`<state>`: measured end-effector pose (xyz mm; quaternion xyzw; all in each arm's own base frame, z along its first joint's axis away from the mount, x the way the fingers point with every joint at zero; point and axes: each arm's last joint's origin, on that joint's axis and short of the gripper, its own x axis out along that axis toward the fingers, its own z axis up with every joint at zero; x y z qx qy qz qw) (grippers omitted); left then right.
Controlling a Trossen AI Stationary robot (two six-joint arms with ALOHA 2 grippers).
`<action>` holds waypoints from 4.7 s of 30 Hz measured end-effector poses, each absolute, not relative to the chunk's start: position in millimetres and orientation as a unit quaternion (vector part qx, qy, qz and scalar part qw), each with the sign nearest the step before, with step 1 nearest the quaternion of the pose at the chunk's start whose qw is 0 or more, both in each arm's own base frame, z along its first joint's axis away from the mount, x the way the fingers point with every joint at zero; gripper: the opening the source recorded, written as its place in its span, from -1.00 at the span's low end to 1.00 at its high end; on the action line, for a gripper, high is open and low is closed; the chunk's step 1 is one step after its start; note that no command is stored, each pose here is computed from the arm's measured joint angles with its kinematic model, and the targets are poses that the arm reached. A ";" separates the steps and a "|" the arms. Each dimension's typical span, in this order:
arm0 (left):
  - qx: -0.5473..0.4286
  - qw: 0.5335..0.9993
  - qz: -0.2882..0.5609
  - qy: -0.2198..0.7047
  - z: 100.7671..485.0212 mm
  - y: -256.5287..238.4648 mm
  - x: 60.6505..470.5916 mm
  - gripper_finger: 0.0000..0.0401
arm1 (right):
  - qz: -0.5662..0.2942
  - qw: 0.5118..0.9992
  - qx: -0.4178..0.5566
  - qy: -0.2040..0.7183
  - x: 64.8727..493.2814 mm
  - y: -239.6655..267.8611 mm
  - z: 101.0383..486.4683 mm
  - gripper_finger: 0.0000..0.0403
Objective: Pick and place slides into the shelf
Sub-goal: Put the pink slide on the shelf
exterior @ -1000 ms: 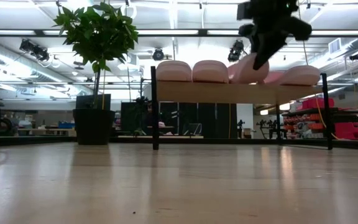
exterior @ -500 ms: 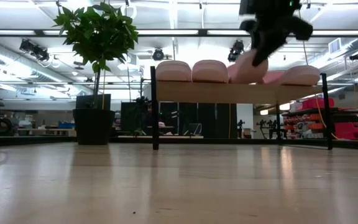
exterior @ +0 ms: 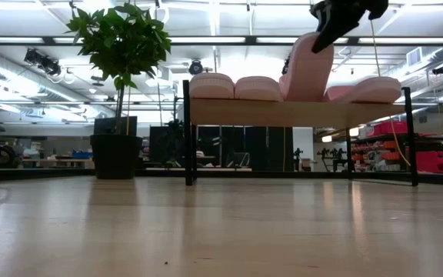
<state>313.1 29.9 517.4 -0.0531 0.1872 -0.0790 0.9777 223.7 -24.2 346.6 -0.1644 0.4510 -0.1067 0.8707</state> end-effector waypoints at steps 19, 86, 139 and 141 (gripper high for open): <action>-0.055 0.978 -0.074 0.187 517.4 30.2 313.2 -0.96 | -0.138 0.882 -0.133 0.431 236.4 -42.5 344.5 -0.63; -0.057 0.978 -0.074 0.188 517.3 30.2 313.1 -0.90 | -0.167 0.886 -0.088 0.423 234.7 -55.3 345.3 -0.66; -0.051 0.979 -0.068 0.188 517.1 30.5 313.3 -0.90 | -0.054 0.875 -0.012 0.482 227.0 -45.4 312.7 -0.01; -0.048 0.979 -0.068 0.188 517.2 30.5 313.3 -0.92 | -0.048 0.875 0.007 0.481 226.5 -44.4 312.8 0.08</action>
